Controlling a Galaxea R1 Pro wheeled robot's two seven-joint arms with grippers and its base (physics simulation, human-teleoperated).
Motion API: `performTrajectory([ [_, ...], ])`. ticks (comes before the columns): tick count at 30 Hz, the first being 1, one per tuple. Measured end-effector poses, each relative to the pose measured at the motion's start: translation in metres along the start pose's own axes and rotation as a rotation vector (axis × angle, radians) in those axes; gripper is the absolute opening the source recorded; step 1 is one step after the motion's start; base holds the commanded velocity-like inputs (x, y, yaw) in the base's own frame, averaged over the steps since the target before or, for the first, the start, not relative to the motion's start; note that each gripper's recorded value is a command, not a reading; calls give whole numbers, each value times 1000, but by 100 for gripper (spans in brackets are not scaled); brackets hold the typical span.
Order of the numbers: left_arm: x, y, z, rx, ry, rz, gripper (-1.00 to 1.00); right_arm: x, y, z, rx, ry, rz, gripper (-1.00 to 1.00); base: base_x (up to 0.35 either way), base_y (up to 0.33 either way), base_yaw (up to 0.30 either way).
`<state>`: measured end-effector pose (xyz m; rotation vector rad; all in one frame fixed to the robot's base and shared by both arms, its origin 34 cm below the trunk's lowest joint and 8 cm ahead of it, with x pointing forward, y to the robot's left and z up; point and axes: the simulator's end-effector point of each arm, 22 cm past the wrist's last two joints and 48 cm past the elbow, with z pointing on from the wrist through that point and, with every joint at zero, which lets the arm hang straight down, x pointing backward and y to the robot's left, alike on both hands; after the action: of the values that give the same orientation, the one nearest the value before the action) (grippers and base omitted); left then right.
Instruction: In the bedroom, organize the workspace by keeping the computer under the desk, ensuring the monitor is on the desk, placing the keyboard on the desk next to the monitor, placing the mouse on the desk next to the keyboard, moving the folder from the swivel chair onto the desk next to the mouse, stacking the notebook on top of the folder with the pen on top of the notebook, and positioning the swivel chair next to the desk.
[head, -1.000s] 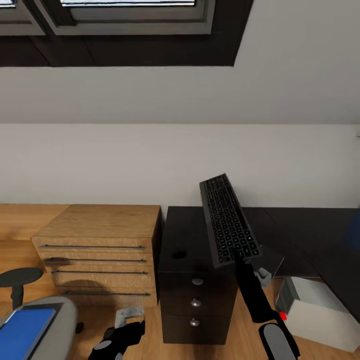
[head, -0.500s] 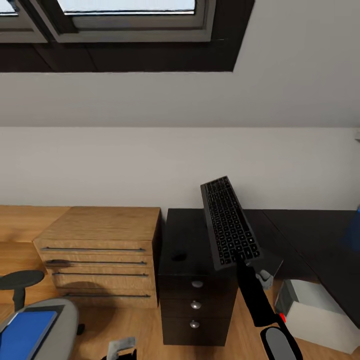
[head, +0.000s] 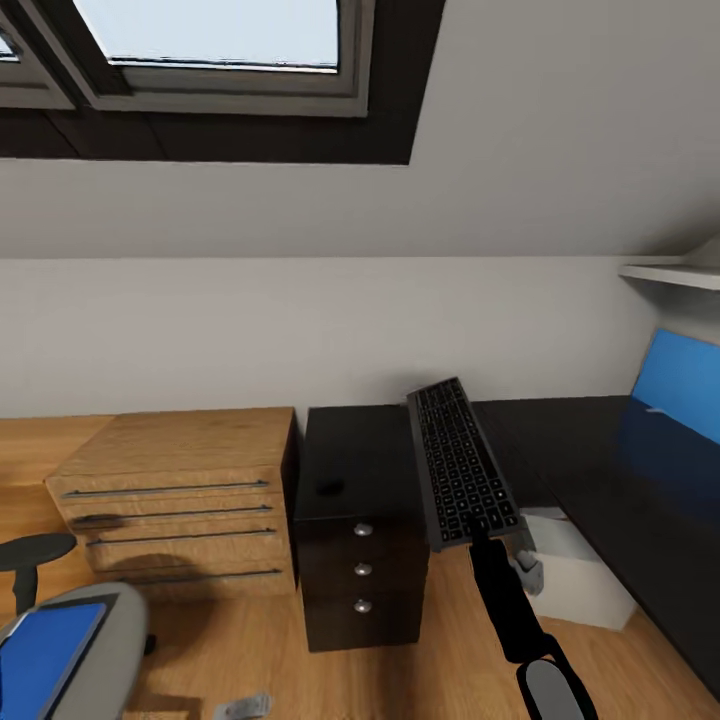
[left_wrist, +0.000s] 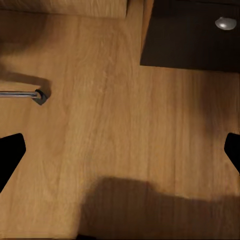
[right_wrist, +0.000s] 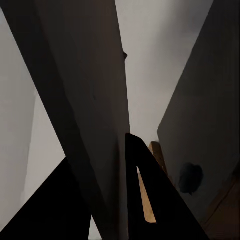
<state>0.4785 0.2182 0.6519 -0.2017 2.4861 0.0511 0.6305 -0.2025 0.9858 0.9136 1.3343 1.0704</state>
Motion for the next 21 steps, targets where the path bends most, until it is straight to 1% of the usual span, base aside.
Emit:
performTrajectory([
  [7, 1, 0, -1, -1, 3, 2, 100, -1, -4, 0, 22, -1, -1, -100, -55, 0, -262],
  [9, -1, 0, -1, 0, -7, 0, 100, 0, -5, 0, 24, 0, -1, -100, -9, 0, -262],
  [12, -14, 1, -1, -2, -82, -17, 100, 0, -7, 0, 29, 0, -1, -100, -12, 22, -262],
  [13, -14, 2, -1, -4, -100, -21, 100, 0, -7, 0, 31, 0, -1, -100, -53, 98, -262],
  [15, -10, 2, 0, -5, -108, -22, 100, -1, -8, 0, 34, -1, -1, -100, -105, 171, -262],
  [17, -8, 1, 0, -5, -112, -23, 100, -1, -10, 0, 39, -4, -2, -100, -143, 226, -262],
  [21, -5, 2, 0, -7, -112, -22, 100, -8, -13, 0, 52, -32, -10, -100, -161, 260, -262],
])
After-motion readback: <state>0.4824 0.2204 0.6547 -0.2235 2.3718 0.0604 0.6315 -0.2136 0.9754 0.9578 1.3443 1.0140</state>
